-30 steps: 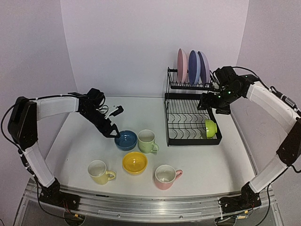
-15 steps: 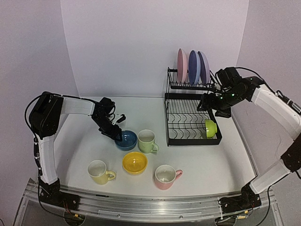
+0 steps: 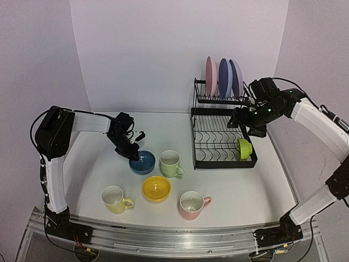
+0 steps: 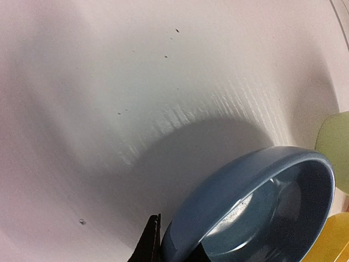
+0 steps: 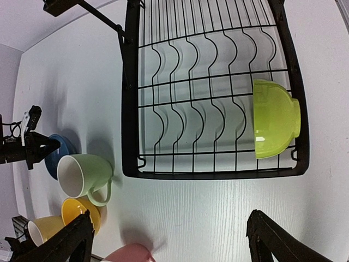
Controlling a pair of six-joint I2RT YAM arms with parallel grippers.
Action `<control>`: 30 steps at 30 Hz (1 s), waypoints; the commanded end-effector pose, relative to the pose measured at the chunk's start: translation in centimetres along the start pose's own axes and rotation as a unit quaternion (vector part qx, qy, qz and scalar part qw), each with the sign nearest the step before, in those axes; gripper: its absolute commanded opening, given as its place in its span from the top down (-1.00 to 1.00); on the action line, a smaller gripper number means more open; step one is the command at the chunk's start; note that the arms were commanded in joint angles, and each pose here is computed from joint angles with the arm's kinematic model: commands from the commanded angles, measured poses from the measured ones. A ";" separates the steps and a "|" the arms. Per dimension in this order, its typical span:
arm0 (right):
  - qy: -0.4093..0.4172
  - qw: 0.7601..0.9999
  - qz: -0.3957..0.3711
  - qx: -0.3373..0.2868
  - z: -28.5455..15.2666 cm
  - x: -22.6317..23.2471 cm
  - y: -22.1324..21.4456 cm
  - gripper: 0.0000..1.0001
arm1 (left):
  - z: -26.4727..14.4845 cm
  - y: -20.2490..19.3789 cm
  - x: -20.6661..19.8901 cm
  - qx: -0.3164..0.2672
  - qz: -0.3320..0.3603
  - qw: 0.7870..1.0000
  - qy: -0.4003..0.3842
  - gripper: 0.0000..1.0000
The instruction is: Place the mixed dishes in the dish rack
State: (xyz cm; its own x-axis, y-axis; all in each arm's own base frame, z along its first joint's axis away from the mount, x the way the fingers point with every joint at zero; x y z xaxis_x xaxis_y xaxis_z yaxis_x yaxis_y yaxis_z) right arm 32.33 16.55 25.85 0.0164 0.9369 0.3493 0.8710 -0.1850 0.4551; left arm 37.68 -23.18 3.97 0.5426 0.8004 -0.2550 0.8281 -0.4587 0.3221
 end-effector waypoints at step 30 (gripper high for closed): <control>0.331 0.942 -0.044 -0.036 0.1 22.7 1.8 -0.93 | -26.7 13.2 -16.7 -0.420 0.239 0.872 -0.072 1.00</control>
State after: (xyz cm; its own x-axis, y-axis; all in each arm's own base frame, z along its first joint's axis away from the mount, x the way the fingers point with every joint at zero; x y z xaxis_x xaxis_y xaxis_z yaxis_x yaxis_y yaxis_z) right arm 33.11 35.91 33.50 -0.3665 0.6224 0.6916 0.8337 -0.1104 0.5411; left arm 38.25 -32.24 31.37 0.8137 0.5797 -0.0430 0.2815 -0.3282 0.9017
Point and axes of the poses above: each gripper's point midway between its finger pads, its own z axis out along the fingers, its own x axis along the line the jaws close on, y = z × x, the point moved 2 cm from there along -z, back along the fingers
